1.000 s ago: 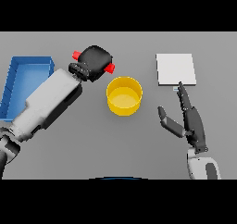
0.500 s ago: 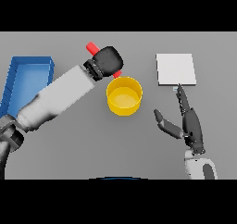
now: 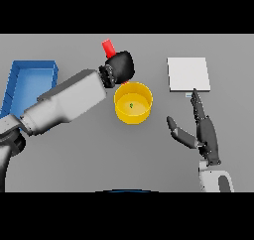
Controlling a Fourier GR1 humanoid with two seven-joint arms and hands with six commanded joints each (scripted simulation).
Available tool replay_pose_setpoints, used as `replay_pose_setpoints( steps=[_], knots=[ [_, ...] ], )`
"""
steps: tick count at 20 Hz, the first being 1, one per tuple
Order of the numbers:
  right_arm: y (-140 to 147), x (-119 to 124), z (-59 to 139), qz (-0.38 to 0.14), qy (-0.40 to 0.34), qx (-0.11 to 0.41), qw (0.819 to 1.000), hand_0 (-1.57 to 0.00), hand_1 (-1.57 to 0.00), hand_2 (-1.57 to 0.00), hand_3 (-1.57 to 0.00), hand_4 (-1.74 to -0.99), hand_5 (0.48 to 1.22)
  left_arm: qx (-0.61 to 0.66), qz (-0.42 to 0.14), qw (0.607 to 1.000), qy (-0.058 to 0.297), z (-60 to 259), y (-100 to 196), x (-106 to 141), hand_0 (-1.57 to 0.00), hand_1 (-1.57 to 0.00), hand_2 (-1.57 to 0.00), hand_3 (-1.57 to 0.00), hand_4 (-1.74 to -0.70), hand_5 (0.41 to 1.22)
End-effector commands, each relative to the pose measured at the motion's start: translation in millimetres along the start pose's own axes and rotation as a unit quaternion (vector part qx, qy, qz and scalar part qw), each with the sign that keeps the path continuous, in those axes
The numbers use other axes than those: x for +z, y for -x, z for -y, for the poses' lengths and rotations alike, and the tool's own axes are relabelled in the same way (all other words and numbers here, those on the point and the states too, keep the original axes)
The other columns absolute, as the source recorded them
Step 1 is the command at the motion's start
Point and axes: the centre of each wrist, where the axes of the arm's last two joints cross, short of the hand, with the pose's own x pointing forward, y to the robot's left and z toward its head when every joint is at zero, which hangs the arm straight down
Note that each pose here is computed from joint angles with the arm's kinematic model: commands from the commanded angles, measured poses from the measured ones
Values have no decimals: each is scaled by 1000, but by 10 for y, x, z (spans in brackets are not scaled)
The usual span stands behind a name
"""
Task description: Pick up the red beaker and tilt it to pour out 1 green nut into yellow bowl. Pick up the yellow bowl and place it on the metallic measuring scale.
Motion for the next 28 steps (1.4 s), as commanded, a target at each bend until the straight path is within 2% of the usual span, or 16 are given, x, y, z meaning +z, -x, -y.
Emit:
replay_pose_setpoints(
  steps=[1,6,9,12,13,15,18,20,23,25,28],
  knots=[
    [-33,-28,22,5,-1,5,1000,1,1,1,1,-1132,573,-17,1,1000,-4,10,20,-1,-1571,-1571,-1571,-1566,-1734,1221],
    [-26,-33,-3,6,-3,2,1000,1,1,1,1,-1130,577,-97,0,995,-4,-204,8,-50,-1571,-1571,-1571,-1569,-1733,1221],
    [-16,-3,6,7,3,6,1000,1,1,1,1,-1138,572,-148,-3,989,-8,-399,150,-12,-1571,-1571,-1571,-1570,-1732,1221],
    [-24,-36,-6,10,1,5,1000,1,1,1,1,-1135,563,-183,-43,982,-15,-736,642,159,-1571,-1571,-1571,-1571,-1728,1221],
    [-22,-57,-19,5,1,8,1000,1,1,1,1,-1133,557,-167,-65,984,-12,-786,815,226,-1571,-1571,-1571,-1571,-1727,1221],
    [-37,-48,-47,17,-3,-1,1000,1,1,1,1,-1131,553,-134,-108,984,-31,-808,1133,372,-1571,-1571,-1571,-1571,-1720,1221],
    [-46,-51,-41,23,-14,-12,1000,1,1,1,1,-1105,559,-30,-199,979,-43,-870,1703,713,-1571,-1571,-1571,-1571,-1725,1221],
    [-41,-53,-64,27,-23,-7,999,1,1,1,1,-1102,572,116,-253,959,-47,-717,2050,943,-1571,-1571,-1571,-1523,-1731,1221],
    [-24,-76,-30,22,-22,-10,999,1,1,1,1,-1114,578,345,-298,887,-74,-111,2435,1328,-1571,-1571,-1571,-1507,-1736,1221],
    [-18,-91,-15,29,-26,-3,999,1,1,1,1,-1121,588,451,-317,828,-103,283,2557,1552,-1571,-1571,-1571,-1530,-1738,1221],
    [-21,-90,-41,24,-30,12,999,1,1,1,1,-1127,606,568,-357,731,-125,930,2473,1675,-1571,-1571,-1571,-1550,-1739,1221]
  ],
)
